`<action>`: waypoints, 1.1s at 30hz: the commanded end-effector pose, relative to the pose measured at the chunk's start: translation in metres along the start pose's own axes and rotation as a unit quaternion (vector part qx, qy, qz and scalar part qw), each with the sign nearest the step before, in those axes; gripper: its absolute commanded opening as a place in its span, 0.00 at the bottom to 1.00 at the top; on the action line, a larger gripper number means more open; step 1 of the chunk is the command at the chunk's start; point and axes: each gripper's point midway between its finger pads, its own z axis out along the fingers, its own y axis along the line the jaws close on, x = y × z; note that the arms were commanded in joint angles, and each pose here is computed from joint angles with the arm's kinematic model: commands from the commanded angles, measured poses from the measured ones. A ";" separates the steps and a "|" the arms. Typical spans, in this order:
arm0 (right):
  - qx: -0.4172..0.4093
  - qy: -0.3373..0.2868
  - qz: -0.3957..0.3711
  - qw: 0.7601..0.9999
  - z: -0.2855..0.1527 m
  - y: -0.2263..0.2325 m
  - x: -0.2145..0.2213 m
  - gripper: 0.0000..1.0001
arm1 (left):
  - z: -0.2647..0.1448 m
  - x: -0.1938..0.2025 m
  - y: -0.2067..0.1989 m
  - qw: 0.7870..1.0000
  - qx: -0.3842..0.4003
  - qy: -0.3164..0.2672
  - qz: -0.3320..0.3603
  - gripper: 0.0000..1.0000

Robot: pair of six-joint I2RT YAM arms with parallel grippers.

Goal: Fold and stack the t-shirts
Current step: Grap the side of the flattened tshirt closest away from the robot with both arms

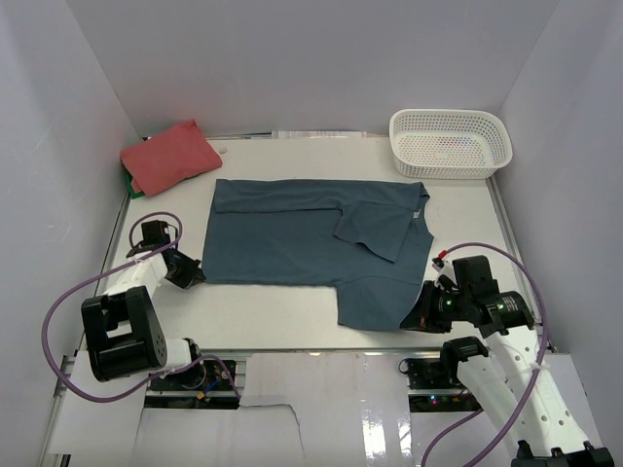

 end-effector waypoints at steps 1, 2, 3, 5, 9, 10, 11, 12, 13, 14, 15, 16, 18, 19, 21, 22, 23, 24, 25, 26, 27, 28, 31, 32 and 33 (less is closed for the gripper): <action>0.008 -0.043 -0.022 0.999 -0.022 0.013 -0.018 0.08 | -0.013 -0.010 -0.009 1.000 0.020 -0.018 -0.001 0.00; 0.017 -0.047 -0.024 0.998 -0.024 0.013 -0.022 0.08 | -0.014 -0.011 -0.011 1.000 0.022 -0.020 0.000 0.00; 0.019 -0.052 -0.028 0.998 -0.027 0.015 -0.025 0.08 | -0.016 -0.012 -0.013 0.999 0.025 -0.022 0.000 0.00; 0.018 -0.065 -0.040 0.997 -0.035 0.023 -0.035 0.08 | -0.022 -0.017 -0.020 0.999 0.034 -0.029 0.001 0.00; 0.012 -0.071 -0.051 0.996 -0.040 0.032 -0.046 0.08 | -0.032 -0.023 -0.028 0.998 0.044 -0.038 0.002 0.00; 0.008 -0.077 -0.057 0.995 -0.042 0.036 -0.050 0.08 | -0.033 -0.023 -0.028 0.998 0.042 -0.037 0.002 0.00; 0.008 -0.073 -0.059 0.996 -0.041 0.037 -0.052 0.08 | -0.035 -0.026 -0.031 0.998 0.046 -0.042 0.001 0.00; 0.007 -0.074 -0.061 0.995 -0.042 0.038 -0.054 0.08 | -0.036 -0.027 -0.033 0.998 0.048 -0.043 0.001 0.00; 0.007 -0.077 -0.066 0.995 -0.043 0.041 -0.059 0.08 | -0.038 -0.029 -0.034 0.998 0.048 -0.045 0.001 0.00; 0.007 -0.079 -0.068 0.995 -0.044 0.042 -0.061 0.08 | -0.039 -0.030 -0.035 0.998 0.047 -0.045 -0.001 0.00; 0.008 -0.079 -0.073 0.994 -0.044 0.043 -0.063 0.08 | -0.043 -0.035 -0.040 0.997 0.052 -0.050 -0.002 0.00; 0.011 -0.081 -0.074 0.994 -0.044 0.044 -0.067 0.08 | -0.045 -0.036 -0.042 0.997 0.055 -0.052 -0.001 0.00; 0.013 -0.088 -0.084 0.993 -0.047 0.047 -0.075 0.08 | -0.050 -0.042 -0.050 0.996 0.063 -0.057 -0.002 0.00; 0.015 -0.085 -0.085 0.993 -0.046 0.047 -0.078 0.08 | -0.051 -0.043 -0.053 0.996 0.066 -0.058 -0.003 0.00; 0.011 -0.095 -0.096 0.991 -0.050 0.054 -0.088 0.08 | -0.052 -0.046 -0.059 0.996 0.074 -0.055 -0.007 0.00; 0.012 -0.092 -0.095 0.991 -0.048 0.056 -0.091 0.08 | -0.053 -0.047 -0.061 0.996 0.076 -0.054 -0.009 0.00; 0.011 -0.095 -0.099 0.991 -0.049 0.058 -0.095 0.08 | -0.053 -0.047 -0.063 0.996 0.078 -0.051 -0.010 0.00; 0.007 -0.103 -0.105 0.989 -0.054 0.065 -0.102 0.08 | -0.053 -0.048 -0.064 0.996 0.080 -0.050 -0.011 0.00; 0.004 -0.106 -0.111 0.988 -0.056 0.068 -0.105 0.08 | -0.052 -0.048 -0.067 0.995 0.082 -0.048 -0.012 0.00; 0.007 -0.106 -0.112 0.988 -0.056 0.069 -0.110 0.08 | -0.052 -0.049 -0.067 0.995 0.082 -0.049 -0.015 0.00; 0.005 -0.116 -0.119 0.986 -0.061 0.075 -0.116 0.08 | -0.053 -0.051 -0.069 0.995 0.085 -0.053 -0.017 0.00; 0.010 -0.115 -0.123 0.986 -0.061 0.075 -0.120 0.08 | -0.053 -0.051 -0.069 0.995 0.086 -0.056 -0.020 0.00; 0.010 -0.121 -0.131 0.984 -0.064 0.081 -0.130 0.08 | -0.054 -0.054 -0.072 0.993 0.094 -0.064 -0.022 0.00; 0.010 -0.122 -0.134 0.983 -0.064 0.082 -0.133 0.08 | -0.053 -0.054 -0.072 0.993 0.093 -0.062 -0.023 0.00; 0.010 -0.123 -0.136 0.983 -0.064 0.083 -0.135 0.08 | -0.052 -0.053 -0.072 0.994 0.093 -0.061 -0.023 0.00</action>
